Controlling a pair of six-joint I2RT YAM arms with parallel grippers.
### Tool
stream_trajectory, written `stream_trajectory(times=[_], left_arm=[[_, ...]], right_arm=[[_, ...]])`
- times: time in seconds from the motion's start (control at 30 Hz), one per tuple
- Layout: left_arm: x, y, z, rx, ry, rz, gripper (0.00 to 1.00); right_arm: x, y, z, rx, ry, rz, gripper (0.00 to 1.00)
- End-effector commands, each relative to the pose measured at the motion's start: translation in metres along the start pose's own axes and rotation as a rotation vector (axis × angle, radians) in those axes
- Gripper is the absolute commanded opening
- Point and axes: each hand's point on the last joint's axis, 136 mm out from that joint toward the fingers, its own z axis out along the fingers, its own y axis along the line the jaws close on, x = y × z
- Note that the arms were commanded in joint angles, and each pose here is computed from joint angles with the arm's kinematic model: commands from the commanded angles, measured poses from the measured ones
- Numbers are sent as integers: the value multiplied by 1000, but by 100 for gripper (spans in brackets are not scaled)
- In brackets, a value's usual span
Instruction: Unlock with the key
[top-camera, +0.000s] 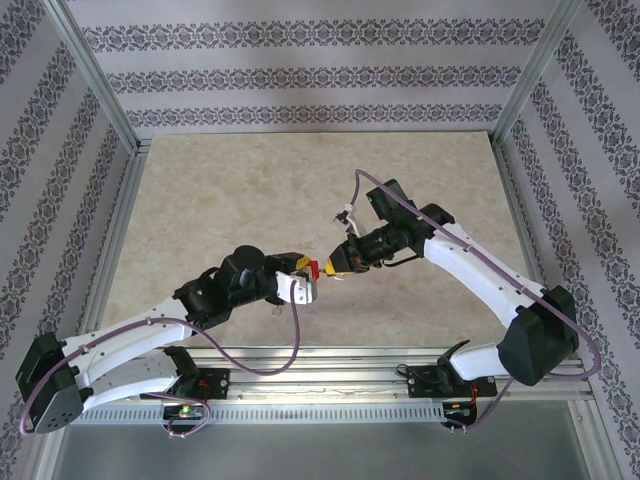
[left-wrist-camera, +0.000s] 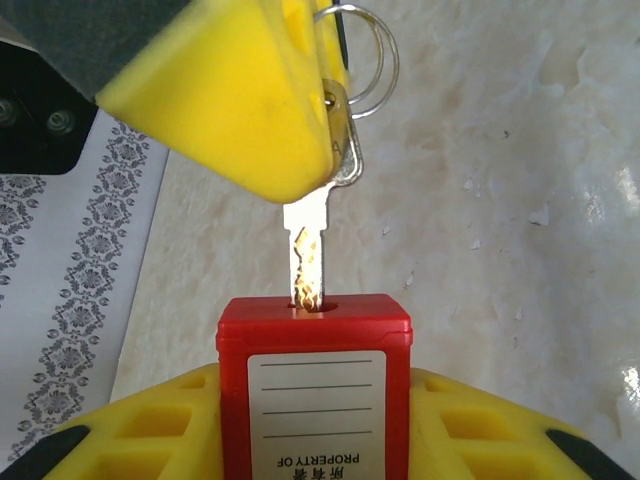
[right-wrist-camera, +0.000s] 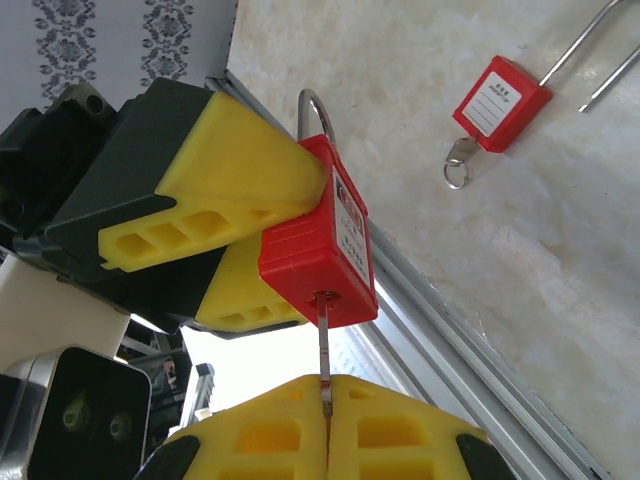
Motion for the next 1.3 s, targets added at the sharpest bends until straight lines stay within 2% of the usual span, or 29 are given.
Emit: stream_trajectory(times=[0.0,0.1,0.33,0.63,0.8,1.03,1.17,1.27], left_arm=[[-93,14,-15,23,-339,113,0],[-101,11,-16,95,-350,58,0],[-114,19,-25,123,-396,-39,0],[-121,38,-37,28,-479,-119,0],[-133,56,-46,-66,-558,-131,0],[-141,61,-44,-70,-585,-118,0],[-128,71,-42,-197,-536,-72,0],[-112,85,-37,-342,-474,-27,0]], right_arm=[[-26,-3,11,69,-60,-106,0],[-19,-5,22,115,-34,-171,0],[-9,-21,34,179,12,-255,0],[-14,-4,25,30,-47,-251,0],[-14,-1,25,1,-41,-227,0],[-23,0,23,-11,-59,-199,0],[-37,-3,13,-22,-121,-108,0],[-56,-11,5,-67,-196,63,0]])
